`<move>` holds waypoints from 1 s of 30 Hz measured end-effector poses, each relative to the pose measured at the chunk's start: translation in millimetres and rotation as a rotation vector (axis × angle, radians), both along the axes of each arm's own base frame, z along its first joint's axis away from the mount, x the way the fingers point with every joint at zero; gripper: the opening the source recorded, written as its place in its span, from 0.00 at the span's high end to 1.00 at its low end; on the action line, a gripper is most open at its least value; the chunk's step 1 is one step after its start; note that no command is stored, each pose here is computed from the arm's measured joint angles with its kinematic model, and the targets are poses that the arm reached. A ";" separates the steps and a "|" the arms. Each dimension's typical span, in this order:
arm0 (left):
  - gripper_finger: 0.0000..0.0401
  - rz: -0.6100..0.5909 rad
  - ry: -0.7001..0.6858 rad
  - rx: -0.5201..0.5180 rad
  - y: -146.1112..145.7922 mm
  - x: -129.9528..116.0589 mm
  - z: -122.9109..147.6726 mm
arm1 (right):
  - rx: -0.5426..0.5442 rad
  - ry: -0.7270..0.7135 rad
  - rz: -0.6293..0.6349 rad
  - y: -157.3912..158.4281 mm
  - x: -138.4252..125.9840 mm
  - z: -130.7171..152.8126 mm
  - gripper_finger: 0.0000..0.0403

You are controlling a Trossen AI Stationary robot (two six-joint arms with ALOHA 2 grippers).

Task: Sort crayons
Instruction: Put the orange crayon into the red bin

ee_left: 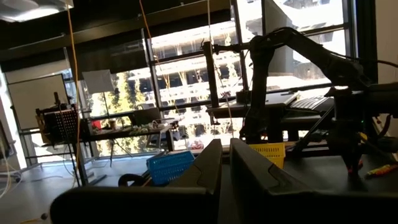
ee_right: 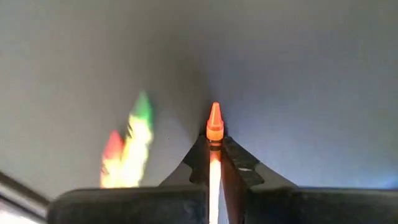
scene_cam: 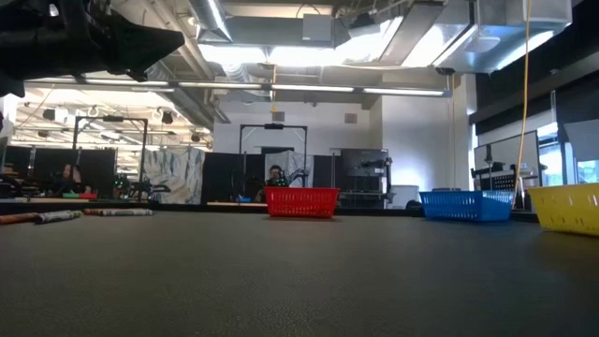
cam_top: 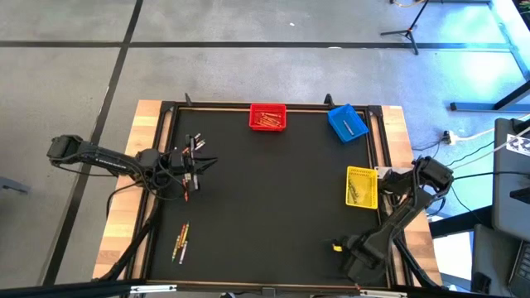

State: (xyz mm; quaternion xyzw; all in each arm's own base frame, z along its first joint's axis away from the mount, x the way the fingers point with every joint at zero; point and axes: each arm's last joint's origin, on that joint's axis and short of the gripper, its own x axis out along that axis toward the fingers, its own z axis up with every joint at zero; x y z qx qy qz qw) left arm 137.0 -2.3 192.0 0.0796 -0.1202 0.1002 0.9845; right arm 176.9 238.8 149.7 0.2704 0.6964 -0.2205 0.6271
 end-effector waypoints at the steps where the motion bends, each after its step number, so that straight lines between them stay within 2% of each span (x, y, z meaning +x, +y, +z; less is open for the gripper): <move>1: 0.94 0.000 -0.001 0.000 0.0 0.0 0.1 | -0.009 -0.023 0.010 -1.9 5.4 2.3 0.97; 9: 0.94 -0.015 -0.010 0.003 -0.4 -0.2 0.9 | -0.112 -0.233 0.160 -23.6 48.5 17.3 0.98; 15: 0.93 -0.038 -0.015 -0.040 -0.7 0.0 0.7 | -0.269 -0.356 0.297 -48.7 75.1 19.4 0.99; 18: 0.89 -0.033 0.001 -0.052 -0.6 0.4 -1.1 | -0.325 -0.420 0.360 -60.5 90.2 21.0 0.99; 25: 0.72 -0.039 0.055 -0.078 -0.7 1.6 -6.6 | -0.435 -0.573 0.510 -87.9 126.1 28.2 0.99; 30: 0.68 -0.044 0.142 -0.122 -0.9 4.5 -16.3 | -0.501 -0.689 0.596 -110.4 151.5 35.6 0.99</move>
